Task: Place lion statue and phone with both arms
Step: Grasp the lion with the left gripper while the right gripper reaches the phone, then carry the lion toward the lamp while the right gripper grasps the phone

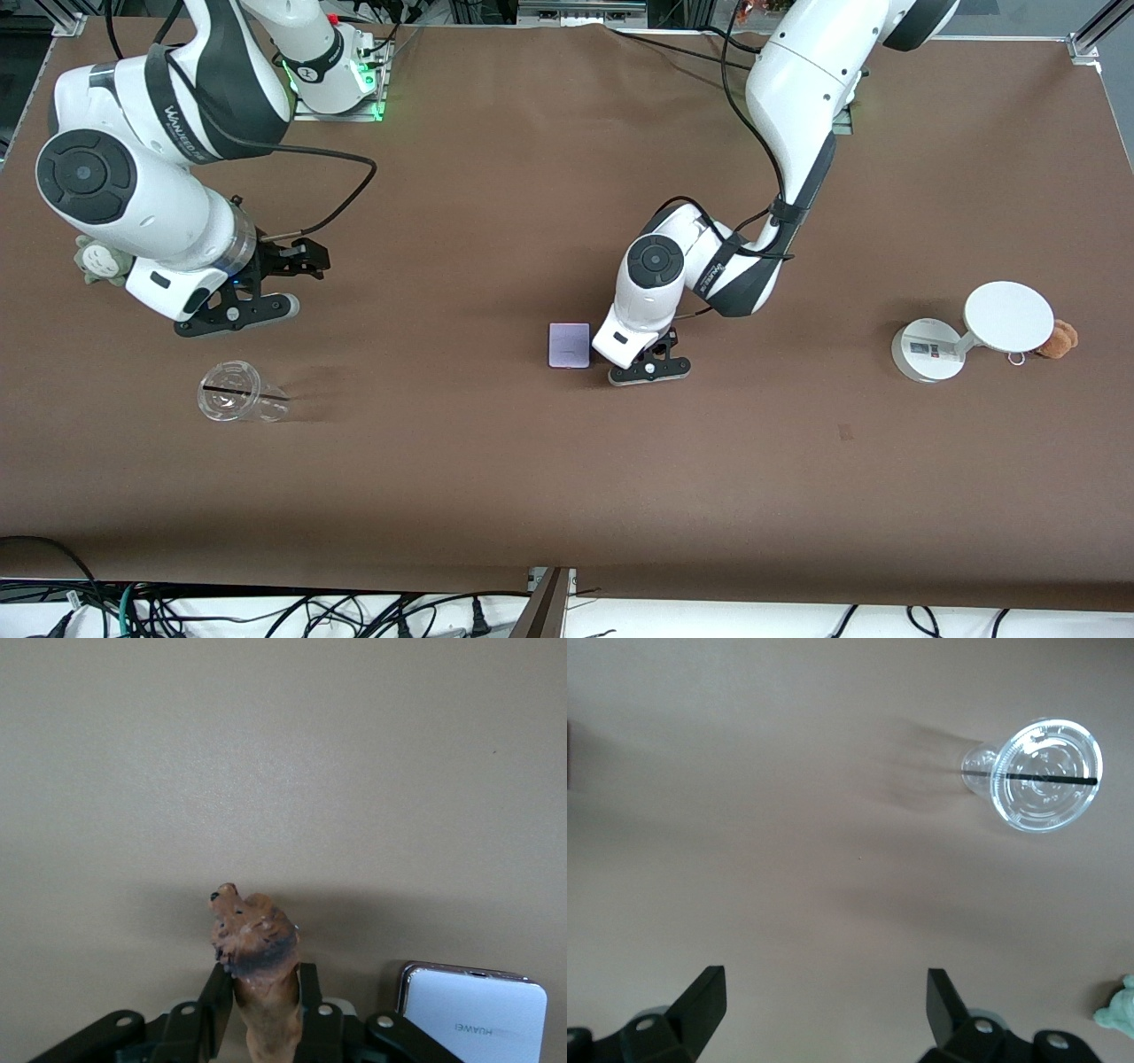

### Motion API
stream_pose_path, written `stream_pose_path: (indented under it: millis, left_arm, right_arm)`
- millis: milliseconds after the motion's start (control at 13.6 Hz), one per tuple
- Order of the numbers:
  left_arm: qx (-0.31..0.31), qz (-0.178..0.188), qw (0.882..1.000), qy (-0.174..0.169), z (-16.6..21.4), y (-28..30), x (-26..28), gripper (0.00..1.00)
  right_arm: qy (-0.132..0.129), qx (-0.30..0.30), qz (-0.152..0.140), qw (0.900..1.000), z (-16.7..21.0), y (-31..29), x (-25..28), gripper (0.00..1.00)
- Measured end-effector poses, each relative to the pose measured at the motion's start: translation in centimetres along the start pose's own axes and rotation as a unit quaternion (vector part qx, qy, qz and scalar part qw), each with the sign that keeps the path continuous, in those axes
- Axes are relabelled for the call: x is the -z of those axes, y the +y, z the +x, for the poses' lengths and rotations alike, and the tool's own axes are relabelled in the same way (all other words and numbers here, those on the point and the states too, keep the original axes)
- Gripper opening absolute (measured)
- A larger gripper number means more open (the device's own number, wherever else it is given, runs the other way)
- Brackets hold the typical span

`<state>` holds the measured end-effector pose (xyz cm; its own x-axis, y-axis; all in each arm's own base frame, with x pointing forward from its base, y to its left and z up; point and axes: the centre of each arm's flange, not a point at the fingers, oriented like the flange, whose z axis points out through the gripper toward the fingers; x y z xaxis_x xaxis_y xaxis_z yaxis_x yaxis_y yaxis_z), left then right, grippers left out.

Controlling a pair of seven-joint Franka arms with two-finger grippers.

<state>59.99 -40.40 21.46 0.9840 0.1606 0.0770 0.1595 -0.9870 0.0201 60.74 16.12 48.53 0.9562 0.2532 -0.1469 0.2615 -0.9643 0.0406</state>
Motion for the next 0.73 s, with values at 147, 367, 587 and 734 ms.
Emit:
stream_pose_path:
  millis: [147, 367, 587, 734]
  left_arm:
    - [0.001, 0.0, 1.0, 0.0, 0.0, 0.1, 0.0, 0.31]
    - [0.005, -0.001, 1.0, 0.007, 0.8, -0.3, 0.4, 0.31]
    - [-0.001, -0.008, 1.0, 0.028, 4.2, -2.7, 3.0, 0.31]
    - [-0.012, -0.004, 0.999, 0.033, 7.1, -6.3, 5.3, 0.31]
  right_arm:
    - [0.002, 0.002, 0.0, 1.0, 0.0, -0.1, 0.2, 1.0]
    - [0.001, 0.0, 0.006, 1.0, 0.1, -0.2, 0.1, 1.0]
    - [0.0, -0.027, 0.026, 0.999, 0.2, -1.6, 0.1, 1.0]
    - [0.002, -0.049, 0.026, 0.998, 0.3, -4.3, 0.3, 1.0]
